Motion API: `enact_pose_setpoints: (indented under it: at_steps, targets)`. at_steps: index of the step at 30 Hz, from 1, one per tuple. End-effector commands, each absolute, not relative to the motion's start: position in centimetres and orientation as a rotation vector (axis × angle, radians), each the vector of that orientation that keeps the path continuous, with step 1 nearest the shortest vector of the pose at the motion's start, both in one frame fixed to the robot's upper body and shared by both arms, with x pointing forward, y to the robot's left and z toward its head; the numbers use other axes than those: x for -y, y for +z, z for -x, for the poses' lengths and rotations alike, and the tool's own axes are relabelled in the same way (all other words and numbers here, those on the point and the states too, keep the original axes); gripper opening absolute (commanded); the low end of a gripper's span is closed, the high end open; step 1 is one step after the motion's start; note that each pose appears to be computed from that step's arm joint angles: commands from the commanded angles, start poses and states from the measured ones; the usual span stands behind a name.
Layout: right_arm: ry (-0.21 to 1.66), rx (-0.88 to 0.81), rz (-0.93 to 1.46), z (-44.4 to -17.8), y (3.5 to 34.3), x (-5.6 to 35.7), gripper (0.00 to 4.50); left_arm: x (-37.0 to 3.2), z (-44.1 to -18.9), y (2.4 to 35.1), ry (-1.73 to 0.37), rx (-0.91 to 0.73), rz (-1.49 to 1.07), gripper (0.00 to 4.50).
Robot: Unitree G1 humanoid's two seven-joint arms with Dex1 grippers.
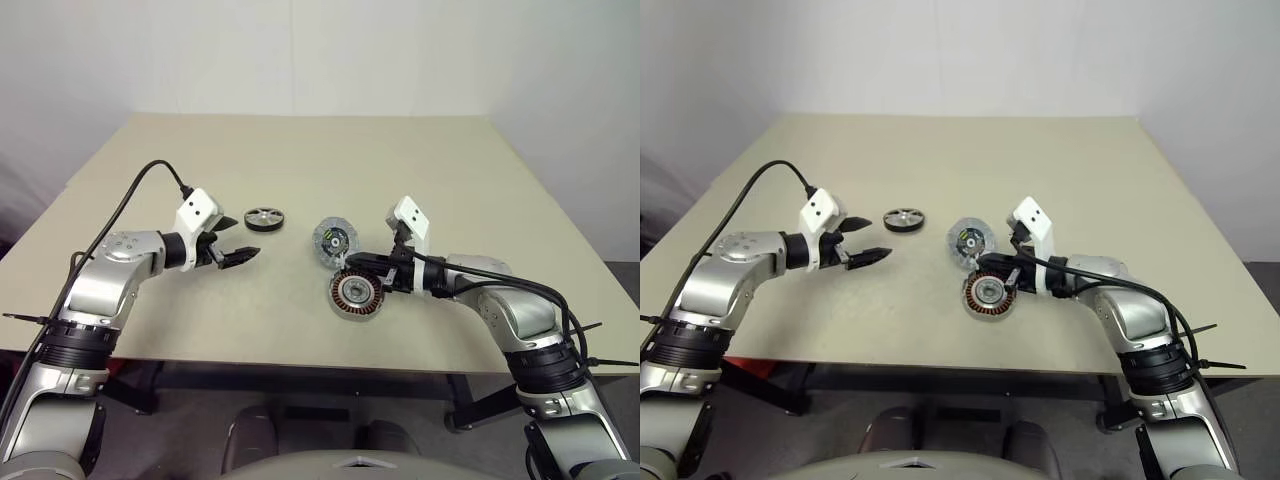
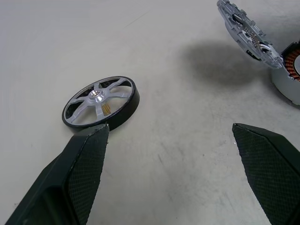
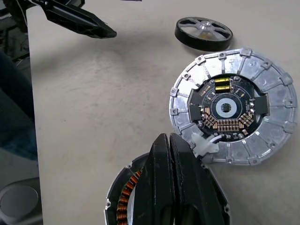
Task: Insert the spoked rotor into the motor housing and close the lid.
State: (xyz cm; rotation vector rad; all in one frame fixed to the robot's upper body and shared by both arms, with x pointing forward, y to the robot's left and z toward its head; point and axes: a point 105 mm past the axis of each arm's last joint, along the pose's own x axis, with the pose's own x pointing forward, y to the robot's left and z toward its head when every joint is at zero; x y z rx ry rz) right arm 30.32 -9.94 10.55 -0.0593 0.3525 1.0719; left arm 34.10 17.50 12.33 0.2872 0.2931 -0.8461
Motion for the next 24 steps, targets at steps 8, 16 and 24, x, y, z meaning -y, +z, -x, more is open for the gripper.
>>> enact_pose_setpoints:
  at_steps: [8, 16, 24]
  targets:
    - [1.042, -0.320, 0.063, -31.0, 9.8, 11.4, 0.02, -21.5, -36.8, 14.0, -0.518, -0.259, 0.042, 4.50]
    - [1.043, -0.309, 0.066, -30.8, 9.7, 11.6, 0.02, -20.3, -37.0, 11.3, -0.466, -0.406, 0.258, 4.50]
    - [1.034, -0.308, 0.065, -30.7, 9.9, 11.6, 0.02, -17.4, -37.5, 9.9, -0.479, -0.470, 0.571, 4.50]
